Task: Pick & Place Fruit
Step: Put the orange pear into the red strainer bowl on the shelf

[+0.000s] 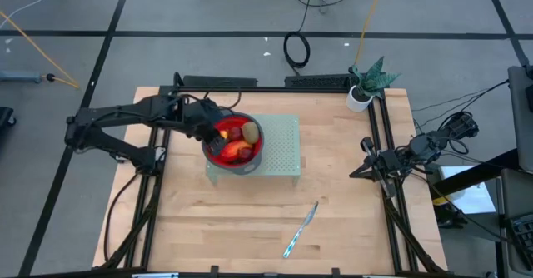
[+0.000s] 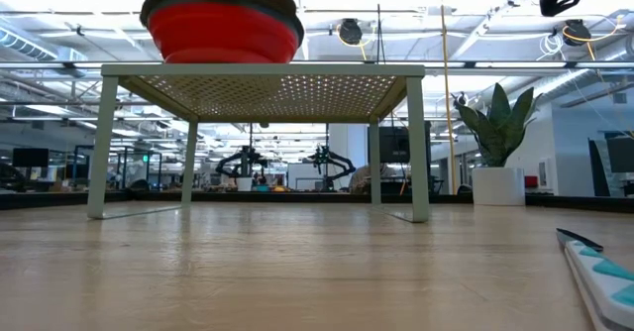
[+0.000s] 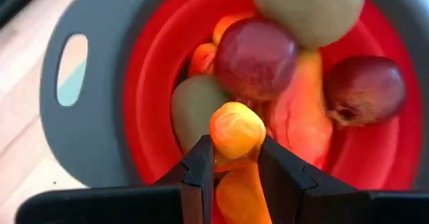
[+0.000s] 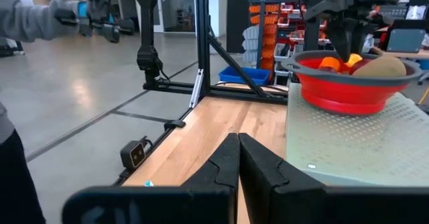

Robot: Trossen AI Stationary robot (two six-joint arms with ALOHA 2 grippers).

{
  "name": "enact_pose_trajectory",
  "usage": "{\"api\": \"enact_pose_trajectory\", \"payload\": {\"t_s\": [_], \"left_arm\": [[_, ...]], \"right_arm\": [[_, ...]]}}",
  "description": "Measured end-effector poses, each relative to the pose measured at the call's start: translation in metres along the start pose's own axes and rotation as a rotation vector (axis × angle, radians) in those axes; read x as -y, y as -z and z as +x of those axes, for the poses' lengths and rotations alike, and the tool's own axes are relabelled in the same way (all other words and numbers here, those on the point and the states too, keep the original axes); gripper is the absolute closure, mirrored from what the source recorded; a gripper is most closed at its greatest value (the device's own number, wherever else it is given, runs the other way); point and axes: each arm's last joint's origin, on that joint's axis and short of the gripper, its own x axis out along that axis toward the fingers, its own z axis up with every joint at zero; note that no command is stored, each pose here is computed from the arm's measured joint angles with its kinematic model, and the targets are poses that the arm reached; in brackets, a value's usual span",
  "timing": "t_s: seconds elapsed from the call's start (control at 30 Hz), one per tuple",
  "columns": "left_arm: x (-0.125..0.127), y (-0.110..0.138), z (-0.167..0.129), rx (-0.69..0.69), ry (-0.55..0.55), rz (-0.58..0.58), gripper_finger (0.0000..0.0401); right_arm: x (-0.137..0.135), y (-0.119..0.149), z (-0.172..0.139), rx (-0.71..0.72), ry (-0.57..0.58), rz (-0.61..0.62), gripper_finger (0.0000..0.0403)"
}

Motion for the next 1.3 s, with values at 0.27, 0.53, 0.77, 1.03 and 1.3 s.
{"api": "enact_pose_trajectory", "payload": {"t_s": [0.27,0.53,0.77,1.03,1.3], "left_arm": [[-0.008,-0.002,0.006,-0.007,-0.007,0.047,0.0313],[-0.013,-0.005,0.006,-0.002,-0.019,0.059,0.0313],[-0.014,-0.005,0.006,-0.001,-0.022,0.086,0.0275],[-0.014,-0.005,0.006,-0.011,-0.002,0.073,0.0175],[-0.012,-0.007,-0.004,0.011,0.033,0.073,0.0153]], "right_arm": [[0.000,0.000,0.000,0.000,0.000,0.036,0.0403],[0.000,0.000,0.000,0.000,0.000,0.036,0.0403],[0.000,0.000,0.000,0.000,0.000,0.036,0.0403],[0.000,0.000,0.000,-0.001,-0.003,0.064,0.0403],[-0.001,-0.009,0.003,0.083,-0.015,0.155,0.0403]]}}
